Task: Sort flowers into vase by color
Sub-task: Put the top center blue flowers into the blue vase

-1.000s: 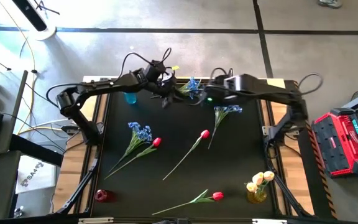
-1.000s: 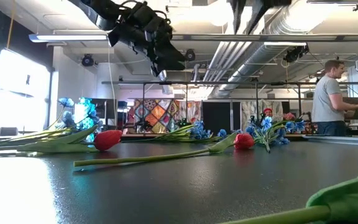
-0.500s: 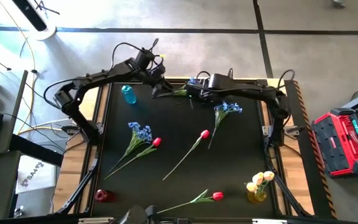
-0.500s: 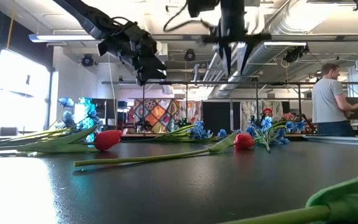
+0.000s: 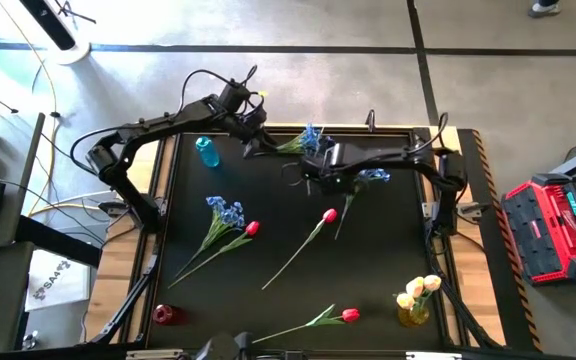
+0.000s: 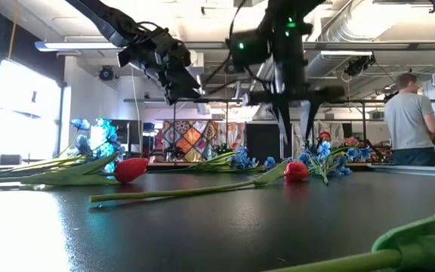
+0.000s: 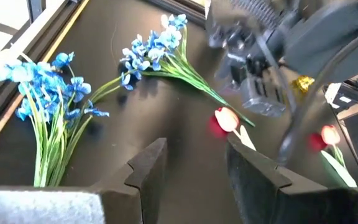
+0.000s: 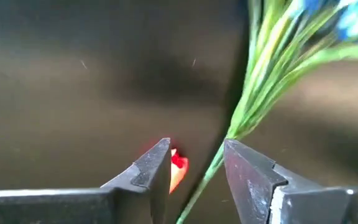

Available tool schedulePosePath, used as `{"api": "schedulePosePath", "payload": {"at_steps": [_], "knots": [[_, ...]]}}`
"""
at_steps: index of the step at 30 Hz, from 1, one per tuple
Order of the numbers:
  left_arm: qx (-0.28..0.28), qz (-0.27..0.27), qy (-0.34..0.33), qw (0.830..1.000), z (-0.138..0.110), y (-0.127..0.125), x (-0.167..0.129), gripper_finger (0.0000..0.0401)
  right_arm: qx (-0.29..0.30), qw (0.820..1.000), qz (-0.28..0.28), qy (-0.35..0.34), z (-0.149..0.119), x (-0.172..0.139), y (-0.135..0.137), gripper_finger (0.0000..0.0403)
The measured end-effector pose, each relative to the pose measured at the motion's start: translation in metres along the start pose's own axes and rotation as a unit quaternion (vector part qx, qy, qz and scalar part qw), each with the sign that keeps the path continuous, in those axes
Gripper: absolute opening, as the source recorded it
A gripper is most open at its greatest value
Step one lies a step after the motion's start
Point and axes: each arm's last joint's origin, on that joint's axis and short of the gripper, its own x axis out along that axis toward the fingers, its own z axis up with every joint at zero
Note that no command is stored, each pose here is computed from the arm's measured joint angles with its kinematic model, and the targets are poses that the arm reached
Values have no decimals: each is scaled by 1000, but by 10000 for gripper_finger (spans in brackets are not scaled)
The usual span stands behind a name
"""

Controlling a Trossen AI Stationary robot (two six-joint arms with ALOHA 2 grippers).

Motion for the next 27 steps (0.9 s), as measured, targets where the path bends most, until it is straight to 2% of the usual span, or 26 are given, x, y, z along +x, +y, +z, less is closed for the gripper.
{"api": "schedulePosePath", "payload": {"at_steps": [4,8,15,22,24,27], "knots": [[-5,-2,8,1000,-2,-1,1,152,9,999,42,26,-4,23,2,135],[-10,-3,13,1000,-3,-1,1,152,32,999,31,32,-6,32,-3,135],[-9,-3,14,1000,-3,-2,1,152,33,999,23,8,-6,8,-8,135],[-8,0,15,1000,-3,-2,2,152,57,997,-48,-35,-12,-17,-43,135],[-8,2,15,1000,-3,-2,2,152,67,997,-28,-36,-15,-15,-50,135],[-11,18,22,1000,-4,-1,2,152,92,995,38,-28,-20,-4,-59,135]]}}
